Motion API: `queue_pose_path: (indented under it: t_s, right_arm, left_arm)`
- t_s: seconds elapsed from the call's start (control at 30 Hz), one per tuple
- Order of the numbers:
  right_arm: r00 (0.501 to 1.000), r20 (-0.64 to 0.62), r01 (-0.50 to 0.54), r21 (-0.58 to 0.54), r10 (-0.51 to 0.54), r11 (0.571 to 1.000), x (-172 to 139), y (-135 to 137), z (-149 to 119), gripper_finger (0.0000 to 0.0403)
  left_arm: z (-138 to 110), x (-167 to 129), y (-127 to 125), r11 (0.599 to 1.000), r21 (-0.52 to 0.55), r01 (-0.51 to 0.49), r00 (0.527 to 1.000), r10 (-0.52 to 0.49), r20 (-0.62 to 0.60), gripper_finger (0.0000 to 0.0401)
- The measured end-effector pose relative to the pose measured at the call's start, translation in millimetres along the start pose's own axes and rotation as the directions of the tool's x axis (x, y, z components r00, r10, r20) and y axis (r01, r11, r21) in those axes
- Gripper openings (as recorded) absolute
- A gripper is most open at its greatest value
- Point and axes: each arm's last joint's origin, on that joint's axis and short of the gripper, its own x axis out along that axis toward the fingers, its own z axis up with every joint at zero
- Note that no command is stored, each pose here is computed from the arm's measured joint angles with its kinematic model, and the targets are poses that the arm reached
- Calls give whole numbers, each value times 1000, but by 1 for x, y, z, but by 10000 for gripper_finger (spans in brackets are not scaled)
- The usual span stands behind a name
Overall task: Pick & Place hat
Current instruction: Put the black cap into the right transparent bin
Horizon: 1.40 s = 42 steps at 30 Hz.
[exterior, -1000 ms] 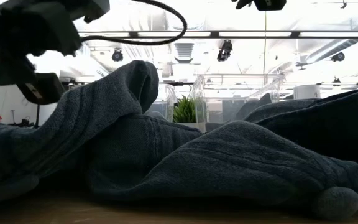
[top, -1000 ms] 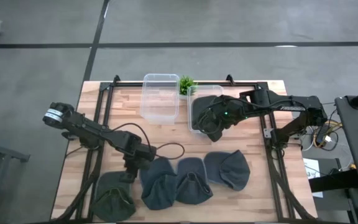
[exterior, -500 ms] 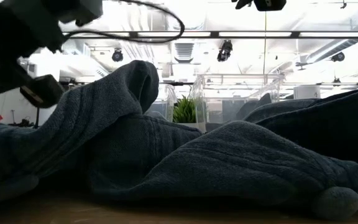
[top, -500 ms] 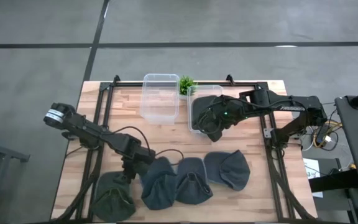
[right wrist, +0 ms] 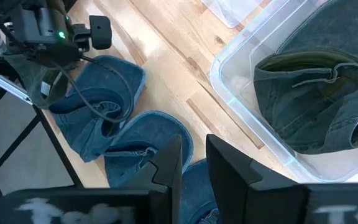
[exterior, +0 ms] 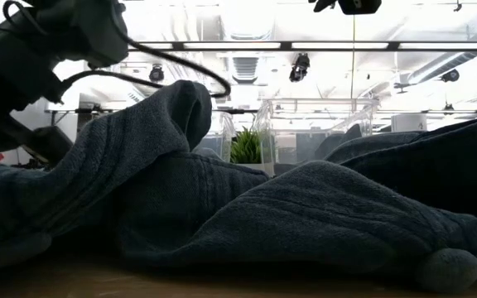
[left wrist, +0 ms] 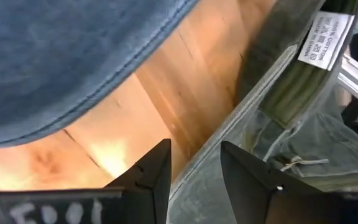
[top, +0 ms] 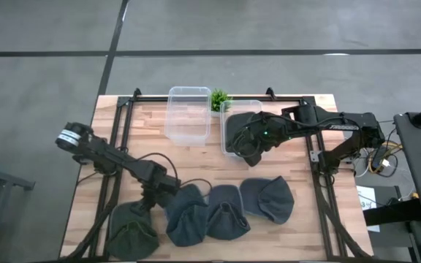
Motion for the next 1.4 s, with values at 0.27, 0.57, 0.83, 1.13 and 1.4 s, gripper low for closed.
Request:
queue_pose_path:
  t_s: [0.27, 0.57, 0.83, 1.13, 1.4]
  right_arm:
    - [1000, 0, 0, 0, 0, 1000, 0, 0, 0, 68]
    - [1000, 0, 0, 0, 0, 1000, 0, 0, 0, 68]
    - [1000, 0, 0, 0, 0, 1000, 0, 0, 0, 68]
    - [1000, 2, -1, 0, 1, 1000, 0, 0, 0, 68]
    - [997, 75, -20, -72, 25, 997, 0, 2, 8, 68]
  left_arm:
    - [-5, 16, 5, 999, -25, 49, 997, -50, -51, 128]
    - [2, -1, -2, 997, -80, -17, 1000, 15, -24, 11]
    - [1, -48, -30, 986, -120, -116, 993, 110, -48, 6]
    - [0, -93, -56, 966, -180, -183, 982, 173, -70, 6]
    - [4, -121, -68, 954, -172, -247, 969, 238, -69, 6]
